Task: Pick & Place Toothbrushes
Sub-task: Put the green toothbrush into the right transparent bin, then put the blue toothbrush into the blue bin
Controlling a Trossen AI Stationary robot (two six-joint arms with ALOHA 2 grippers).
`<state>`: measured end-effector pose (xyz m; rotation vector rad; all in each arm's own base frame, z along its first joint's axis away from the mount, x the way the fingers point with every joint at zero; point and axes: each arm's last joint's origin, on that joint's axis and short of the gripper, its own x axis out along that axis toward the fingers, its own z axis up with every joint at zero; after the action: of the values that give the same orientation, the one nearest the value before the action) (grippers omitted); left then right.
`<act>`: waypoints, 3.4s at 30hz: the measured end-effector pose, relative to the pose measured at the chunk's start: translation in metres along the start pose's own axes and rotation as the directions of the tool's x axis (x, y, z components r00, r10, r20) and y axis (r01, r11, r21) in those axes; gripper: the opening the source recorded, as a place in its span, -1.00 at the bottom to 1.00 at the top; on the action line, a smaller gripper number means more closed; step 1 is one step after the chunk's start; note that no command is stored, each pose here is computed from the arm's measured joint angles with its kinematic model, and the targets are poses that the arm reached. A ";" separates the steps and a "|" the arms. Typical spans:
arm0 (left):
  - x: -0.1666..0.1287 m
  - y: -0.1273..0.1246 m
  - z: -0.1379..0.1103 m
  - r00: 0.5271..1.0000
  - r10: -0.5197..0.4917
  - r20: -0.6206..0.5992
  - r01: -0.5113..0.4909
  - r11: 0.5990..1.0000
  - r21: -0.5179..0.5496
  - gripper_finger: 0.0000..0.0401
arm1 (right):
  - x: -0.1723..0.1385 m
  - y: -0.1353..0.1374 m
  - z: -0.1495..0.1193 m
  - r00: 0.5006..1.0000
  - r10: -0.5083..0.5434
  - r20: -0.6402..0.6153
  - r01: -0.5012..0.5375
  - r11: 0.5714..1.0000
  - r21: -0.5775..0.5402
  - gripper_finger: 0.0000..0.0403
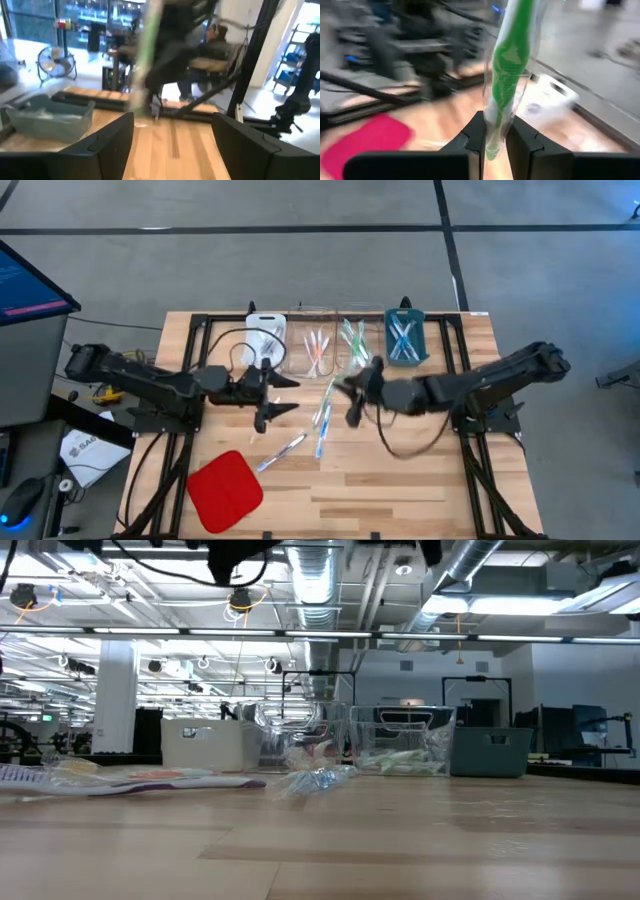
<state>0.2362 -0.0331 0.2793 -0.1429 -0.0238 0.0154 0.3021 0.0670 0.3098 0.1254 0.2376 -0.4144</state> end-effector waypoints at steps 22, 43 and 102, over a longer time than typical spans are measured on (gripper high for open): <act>-0.033 0.002 0.005 0.999 -0.028 0.033 0.026 0.999 0.041 0.19 | 0.113 -0.187 0.019 0.591 -0.302 -0.748 0.369 0.926 -0.082 -0.79; -0.035 -0.008 0.005 0.997 -0.073 0.039 0.072 0.997 0.026 0.15 | 0.130 -0.249 -0.024 0.345 -0.139 -0.928 0.265 0.963 -0.045 -0.79; -0.035 -0.009 0.005 0.996 -0.080 0.036 0.078 0.996 0.043 0.16 | 0.158 -0.243 -0.041 0.346 -0.141 -0.928 0.356 0.935 -0.009 -0.16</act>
<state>0.2009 -0.0420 0.2846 -0.1002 -0.0670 -0.0605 0.3342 -0.2073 0.2124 0.5375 1.3875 -0.6537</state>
